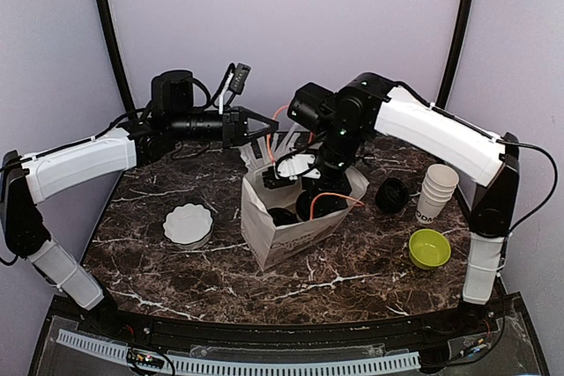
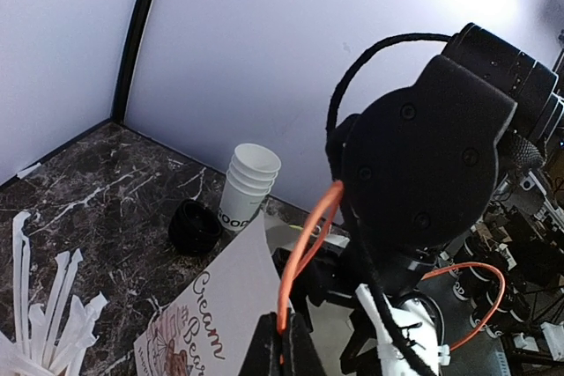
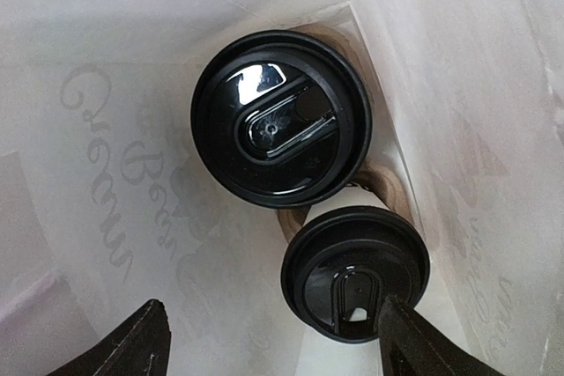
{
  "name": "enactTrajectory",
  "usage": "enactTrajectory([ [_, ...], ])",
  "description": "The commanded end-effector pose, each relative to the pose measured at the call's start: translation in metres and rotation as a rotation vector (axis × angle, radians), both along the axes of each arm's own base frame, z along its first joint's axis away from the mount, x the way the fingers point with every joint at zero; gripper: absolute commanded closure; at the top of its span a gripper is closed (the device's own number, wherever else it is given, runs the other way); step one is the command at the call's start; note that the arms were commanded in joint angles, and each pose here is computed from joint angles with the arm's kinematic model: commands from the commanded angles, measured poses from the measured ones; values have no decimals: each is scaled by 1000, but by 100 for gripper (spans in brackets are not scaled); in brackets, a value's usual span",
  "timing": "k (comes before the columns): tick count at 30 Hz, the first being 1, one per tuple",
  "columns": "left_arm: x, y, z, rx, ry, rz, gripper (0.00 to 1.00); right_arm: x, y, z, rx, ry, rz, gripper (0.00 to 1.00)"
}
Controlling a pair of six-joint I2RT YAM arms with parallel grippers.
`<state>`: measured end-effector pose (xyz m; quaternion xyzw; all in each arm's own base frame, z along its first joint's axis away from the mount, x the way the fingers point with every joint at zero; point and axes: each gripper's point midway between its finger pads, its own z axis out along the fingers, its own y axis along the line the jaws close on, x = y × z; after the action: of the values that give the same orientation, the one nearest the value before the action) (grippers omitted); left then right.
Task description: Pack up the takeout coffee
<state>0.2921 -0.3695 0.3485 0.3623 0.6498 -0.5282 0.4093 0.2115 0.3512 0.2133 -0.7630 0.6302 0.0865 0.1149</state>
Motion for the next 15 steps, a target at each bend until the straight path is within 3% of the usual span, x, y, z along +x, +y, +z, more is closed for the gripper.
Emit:
enactTrajectory([
  [1,-4,0,23,-43,-49,-24,100,-9,-5,68,136,-158,64,14],
  [10,-18,-3,17,-5,-97,-60,100,-16,-34,168,420,-413,-18,9],
  [15,-49,-17,22,9,-126,-147,100,33,-80,193,441,-645,-238,11],
])
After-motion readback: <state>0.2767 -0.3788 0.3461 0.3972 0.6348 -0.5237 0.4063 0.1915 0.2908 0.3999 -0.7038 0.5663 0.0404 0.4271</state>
